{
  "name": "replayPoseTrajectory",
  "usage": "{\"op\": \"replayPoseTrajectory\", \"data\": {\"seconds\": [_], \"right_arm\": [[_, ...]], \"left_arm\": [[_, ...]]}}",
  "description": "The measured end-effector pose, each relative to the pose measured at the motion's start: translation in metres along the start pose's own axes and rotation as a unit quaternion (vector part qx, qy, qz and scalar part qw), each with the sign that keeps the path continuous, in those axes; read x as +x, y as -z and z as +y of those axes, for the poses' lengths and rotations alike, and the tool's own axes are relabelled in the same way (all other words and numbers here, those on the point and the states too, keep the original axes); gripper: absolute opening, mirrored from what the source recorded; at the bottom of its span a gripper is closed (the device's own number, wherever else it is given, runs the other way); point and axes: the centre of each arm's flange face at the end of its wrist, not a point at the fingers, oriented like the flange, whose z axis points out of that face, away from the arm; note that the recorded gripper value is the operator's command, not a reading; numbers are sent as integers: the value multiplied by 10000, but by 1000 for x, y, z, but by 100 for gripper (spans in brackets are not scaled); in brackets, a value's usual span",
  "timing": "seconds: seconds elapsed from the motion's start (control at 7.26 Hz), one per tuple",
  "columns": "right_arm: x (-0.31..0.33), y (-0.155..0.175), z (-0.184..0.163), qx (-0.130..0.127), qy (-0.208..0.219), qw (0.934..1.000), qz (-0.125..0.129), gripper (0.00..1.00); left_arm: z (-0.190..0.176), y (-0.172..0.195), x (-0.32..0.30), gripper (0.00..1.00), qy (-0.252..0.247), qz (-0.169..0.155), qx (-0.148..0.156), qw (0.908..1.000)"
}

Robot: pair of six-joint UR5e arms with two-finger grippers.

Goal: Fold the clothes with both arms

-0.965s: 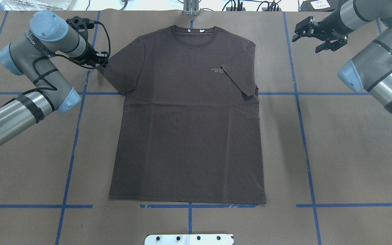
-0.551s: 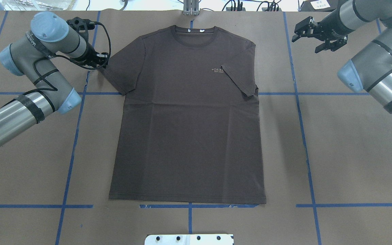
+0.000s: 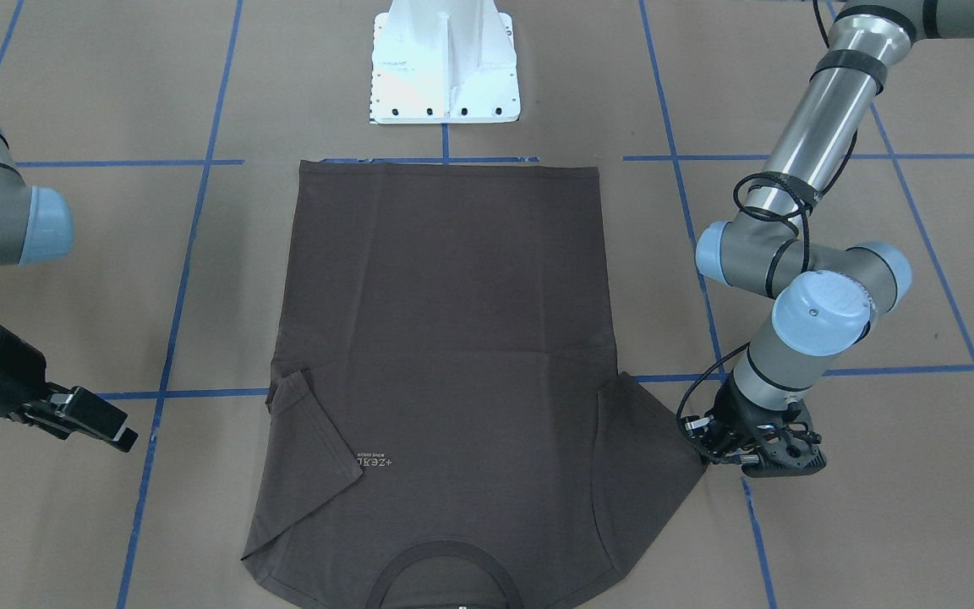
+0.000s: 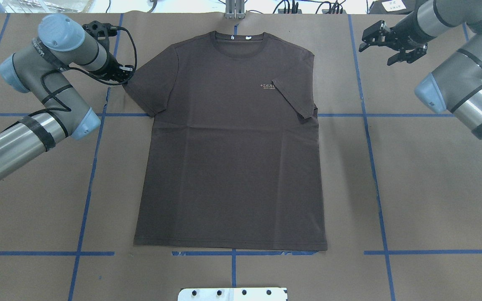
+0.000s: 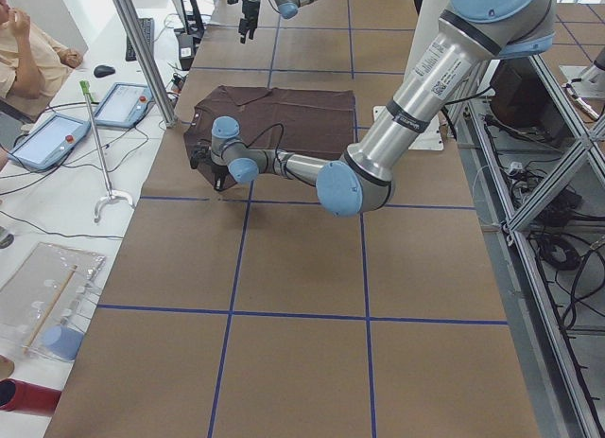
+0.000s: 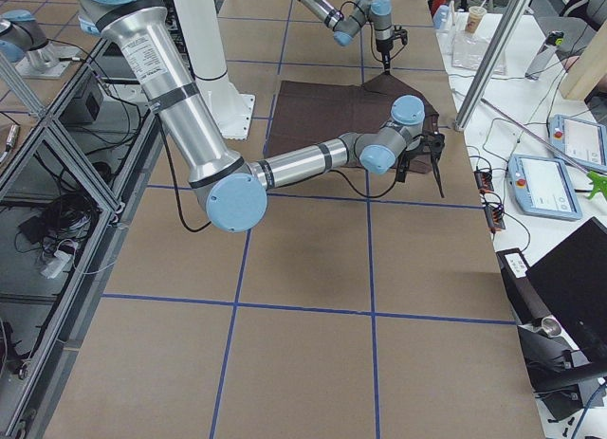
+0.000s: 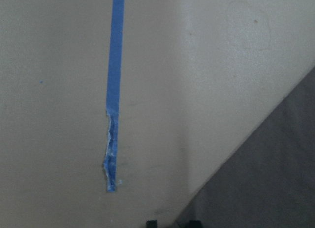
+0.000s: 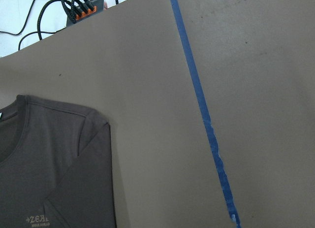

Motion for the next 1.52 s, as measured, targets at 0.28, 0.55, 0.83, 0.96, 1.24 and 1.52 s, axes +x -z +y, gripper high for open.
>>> {"op": "replayPoseTrajectory", "data": {"seconds": [0.28, 0.55, 0.83, 0.96, 1.24, 1.52], "right_arm": [[0, -1, 0, -10, -20, 10000, 23, 100], [0, 0, 0, -14, -22, 10000, 23, 100], [-1, 1, 0, -27, -11, 10000, -3, 100], [-1, 2, 0, -28, -12, 10000, -6, 100], [1, 1, 0, -30, -20, 10000, 1, 100], [1, 1, 0, -35, -22, 10000, 6, 100]], "left_arm": [[0, 6, 10, 0, -28, 150, -99, 9998], [-2, 17, 26, 0, -36, 317, -103, 9994], [-11, 36, 70, 0, 251, 531, -68, 9982], [-7, 40, 103, 0, 426, 650, -136, 9969], [6, 31, 154, 0, 639, 747, -299, 9947], [11, 26, 169, 0, 678, 766, -347, 9941]]}}
